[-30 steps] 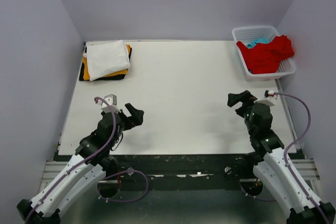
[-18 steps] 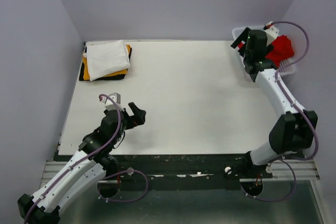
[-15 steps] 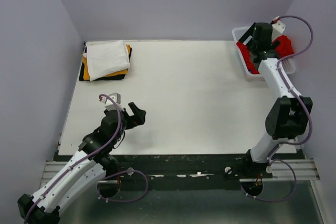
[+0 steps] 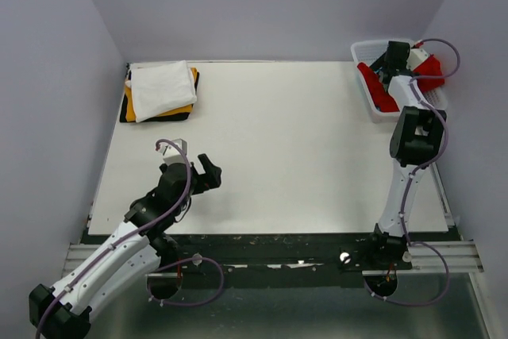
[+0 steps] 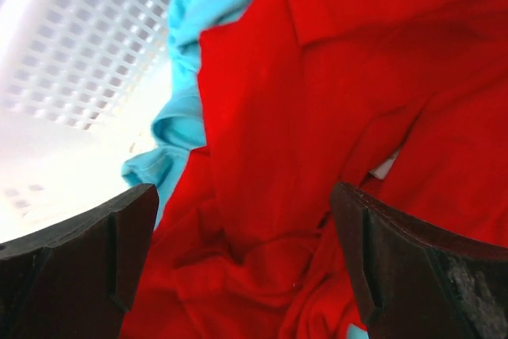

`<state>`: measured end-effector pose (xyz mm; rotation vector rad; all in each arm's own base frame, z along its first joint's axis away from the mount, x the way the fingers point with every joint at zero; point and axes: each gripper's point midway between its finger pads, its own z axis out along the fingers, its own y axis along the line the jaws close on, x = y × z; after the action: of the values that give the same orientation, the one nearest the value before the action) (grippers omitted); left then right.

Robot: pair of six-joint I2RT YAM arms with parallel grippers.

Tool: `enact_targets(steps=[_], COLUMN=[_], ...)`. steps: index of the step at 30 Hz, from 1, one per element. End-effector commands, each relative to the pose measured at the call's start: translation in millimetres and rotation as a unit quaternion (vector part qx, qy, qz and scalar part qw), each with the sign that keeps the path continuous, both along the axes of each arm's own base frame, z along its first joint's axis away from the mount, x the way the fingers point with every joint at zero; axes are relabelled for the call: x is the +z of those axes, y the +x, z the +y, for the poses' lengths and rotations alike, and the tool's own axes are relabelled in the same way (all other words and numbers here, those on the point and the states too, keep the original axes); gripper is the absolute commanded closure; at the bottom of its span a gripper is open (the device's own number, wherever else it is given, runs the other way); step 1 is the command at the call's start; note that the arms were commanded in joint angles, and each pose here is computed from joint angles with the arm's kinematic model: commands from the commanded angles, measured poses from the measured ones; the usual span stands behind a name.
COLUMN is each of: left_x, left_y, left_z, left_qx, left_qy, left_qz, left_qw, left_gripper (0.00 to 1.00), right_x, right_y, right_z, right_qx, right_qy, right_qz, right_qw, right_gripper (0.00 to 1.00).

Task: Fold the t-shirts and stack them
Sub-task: Grab crumpled tshirt from bin with the right arm, then move the tshirt to the center of the board

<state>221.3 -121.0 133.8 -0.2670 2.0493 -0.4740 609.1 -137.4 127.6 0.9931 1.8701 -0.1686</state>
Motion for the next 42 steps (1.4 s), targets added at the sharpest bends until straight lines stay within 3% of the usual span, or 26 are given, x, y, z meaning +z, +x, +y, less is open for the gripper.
enact_targets(steps=[1, 4, 6, 8, 10, 20, 28, 35, 42], left_x=[-2.2, -5.2, -6.5, -7.4, -9.3, -5.1, 2.1, 12.6, 22.5], left_y=[8.2, 10.1, 11.0, 12.0, 12.7, 9.9, 2.7, -3.3, -9.3], left_z=[5.6, 4.1, 4.3, 3.5, 1.5, -8.4, -11.4, -13.6, -9.9], left_qx=[0.019, 0.017, 0.019, 0.018, 0.015, -0.011, -0.026, -0.037, -0.032], left_qy=[0.019, 0.027, 0.034, 0.038, 0.039, 0.023, -0.005, -0.029, -0.051], left_qz=[-0.006, 0.003, 0.011, 0.016, 0.019, 0.018, -0.002, -0.021, -0.034], left_qw=[1.0, 0.999, 0.999, 0.999, 0.999, 1.0, 1.0, 0.999, 0.998], left_gripper=[0.02, 0.01, 0.01, 0.01, 0.01, 0.01, 0.02, 0.02, 0.01], right_x=[-22.3, -34.8, -35.7, -25.9, -5.1, 138.3, 266.8, 354.4, 375.6], right_y=[19.9, 29.3, 31.2, 31.2, 28.1, -20.4, -85.7, -104.7, -154.7], right_z=[-12.7, -8.6, -9.6, -11.9, -9.8, 9.3, 49.2, 132.1, 262.0], right_qx=[-0.044, -0.027, -0.03, -0.035, -0.031, 0.006, 0.08, 0.295, 0.501], right_qy=[0.023, 0.029, 0.028, 0.022, 0.022, -0.001, -0.021, -0.036, 0.016], right_qz=[-0.039, -0.046, -0.052, -0.07, -0.1, -0.243, -0.388, -0.399, -0.343], right_qw=[0.998, 0.998, 0.998, 0.997, 0.994, 0.97, 0.918, 0.868, 0.794], right_gripper=[0.03, 0.15, 0.38, 0.71, 0.89, 0.93, 0.94, 0.95, 0.98])
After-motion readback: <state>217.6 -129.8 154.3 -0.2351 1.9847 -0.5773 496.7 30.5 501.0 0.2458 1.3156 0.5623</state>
